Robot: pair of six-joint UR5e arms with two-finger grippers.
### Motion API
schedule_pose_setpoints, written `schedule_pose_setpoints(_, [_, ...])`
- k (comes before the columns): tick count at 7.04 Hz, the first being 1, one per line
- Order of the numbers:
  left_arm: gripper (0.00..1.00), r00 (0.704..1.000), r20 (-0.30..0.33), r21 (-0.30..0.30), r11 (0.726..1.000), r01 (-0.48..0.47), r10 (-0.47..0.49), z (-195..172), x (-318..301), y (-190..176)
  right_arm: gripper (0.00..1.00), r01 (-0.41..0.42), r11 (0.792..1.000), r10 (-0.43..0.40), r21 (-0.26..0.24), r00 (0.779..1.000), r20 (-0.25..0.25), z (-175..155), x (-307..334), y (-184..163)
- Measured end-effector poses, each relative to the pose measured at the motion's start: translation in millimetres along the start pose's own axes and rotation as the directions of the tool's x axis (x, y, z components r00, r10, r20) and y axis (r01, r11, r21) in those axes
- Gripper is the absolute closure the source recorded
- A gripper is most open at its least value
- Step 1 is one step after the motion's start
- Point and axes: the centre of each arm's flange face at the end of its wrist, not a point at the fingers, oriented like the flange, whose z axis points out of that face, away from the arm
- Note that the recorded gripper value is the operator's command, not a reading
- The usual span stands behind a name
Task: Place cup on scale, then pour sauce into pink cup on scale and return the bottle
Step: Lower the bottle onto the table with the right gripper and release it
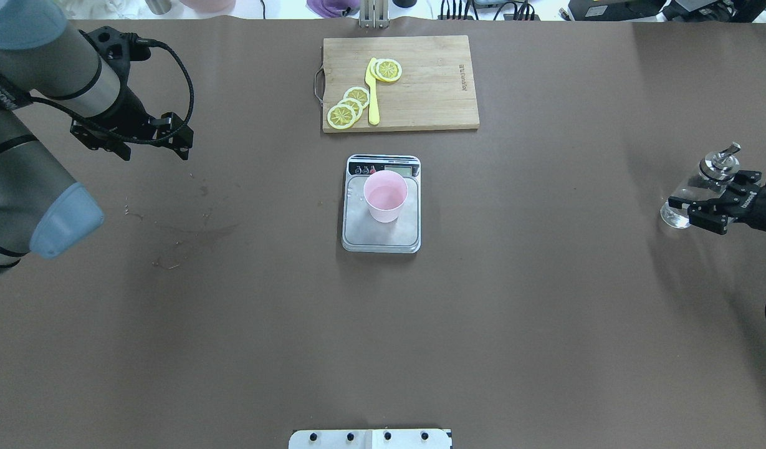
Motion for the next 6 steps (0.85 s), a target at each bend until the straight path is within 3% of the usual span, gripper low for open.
schedule_pose_setpoints(2, [0.03,1.000,0.000,0.000,1.000,0.000,0.000,-0.1,0.1,0.0,0.00,0.006,1.000,-0.006,0.007,1.000,0.009,-4.0,-1.3,2.0])
schedule_pose_setpoints(6, [0.03,1.000,-0.001,0.001,1.000,0.001,-0.001,-1.0,0.1,0.5,0.00,-0.008,0.999,0.010,-0.048,0.999,0.050,-39.9,-3.0,30.6])
